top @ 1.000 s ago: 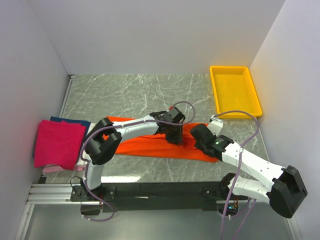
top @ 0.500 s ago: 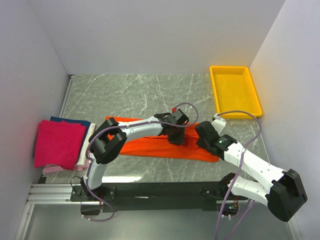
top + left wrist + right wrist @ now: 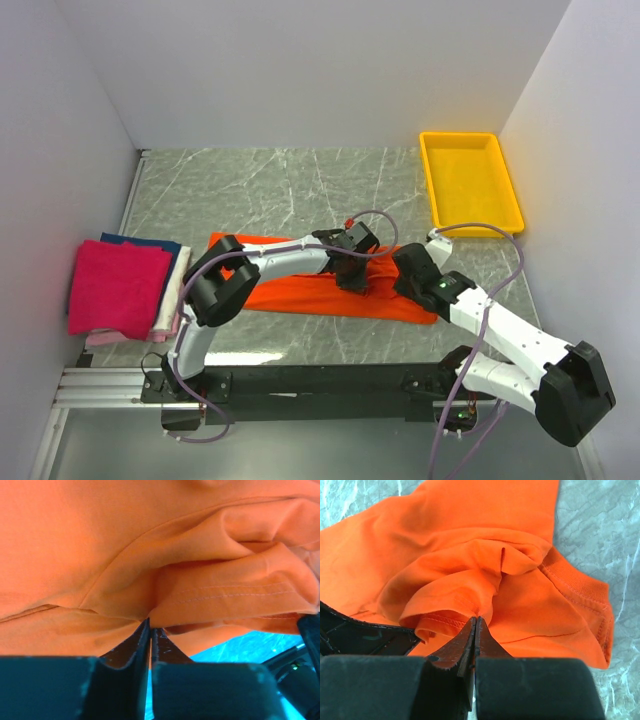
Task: Fold and stack the t-shirts
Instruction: Fold the tshirt
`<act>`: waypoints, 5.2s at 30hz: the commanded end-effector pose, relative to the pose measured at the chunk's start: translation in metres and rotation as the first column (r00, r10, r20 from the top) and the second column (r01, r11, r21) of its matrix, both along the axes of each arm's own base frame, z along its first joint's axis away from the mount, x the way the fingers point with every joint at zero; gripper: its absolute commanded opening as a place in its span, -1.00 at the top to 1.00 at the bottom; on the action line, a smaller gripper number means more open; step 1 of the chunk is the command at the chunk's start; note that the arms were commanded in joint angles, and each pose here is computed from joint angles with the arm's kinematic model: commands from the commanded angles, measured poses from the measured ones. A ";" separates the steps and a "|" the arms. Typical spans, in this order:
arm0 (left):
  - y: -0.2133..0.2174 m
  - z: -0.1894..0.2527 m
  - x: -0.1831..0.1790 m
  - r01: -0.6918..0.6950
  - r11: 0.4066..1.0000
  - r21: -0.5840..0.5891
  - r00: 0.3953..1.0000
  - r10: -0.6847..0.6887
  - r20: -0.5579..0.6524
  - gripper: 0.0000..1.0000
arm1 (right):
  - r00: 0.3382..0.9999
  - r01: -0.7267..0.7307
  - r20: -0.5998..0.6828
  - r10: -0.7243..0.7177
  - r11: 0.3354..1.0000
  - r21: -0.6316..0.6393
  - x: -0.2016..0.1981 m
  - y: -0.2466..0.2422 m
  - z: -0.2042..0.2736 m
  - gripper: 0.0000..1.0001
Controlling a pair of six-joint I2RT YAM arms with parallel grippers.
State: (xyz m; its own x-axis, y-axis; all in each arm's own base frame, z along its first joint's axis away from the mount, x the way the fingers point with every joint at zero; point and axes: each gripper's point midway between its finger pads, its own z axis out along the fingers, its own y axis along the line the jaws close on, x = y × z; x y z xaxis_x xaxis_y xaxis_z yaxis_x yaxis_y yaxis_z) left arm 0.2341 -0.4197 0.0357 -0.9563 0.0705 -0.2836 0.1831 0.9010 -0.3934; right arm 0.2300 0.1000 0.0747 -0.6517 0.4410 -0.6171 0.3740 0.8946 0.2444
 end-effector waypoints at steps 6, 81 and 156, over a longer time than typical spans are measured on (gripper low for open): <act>0.008 0.034 0.004 0.004 1.000 0.005 0.998 -0.004 0.064 0.99 | 0.999 0.016 0.037 -0.016 1.000 0.015 0.002 -0.005 0.006 1.00; 0.113 0.080 0.029 -0.049 0.999 -0.012 0.991 0.050 0.121 0.23 | 0.993 0.115 -0.034 -0.114 0.992 0.044 0.019 -0.045 0.001 -0.01; 0.259 -0.035 -0.020 -0.330 0.854 0.402 0.929 0.369 -0.021 0.40 | 0.968 0.020 -0.252 0.015 0.990 0.137 0.100 0.034 -0.031 -0.01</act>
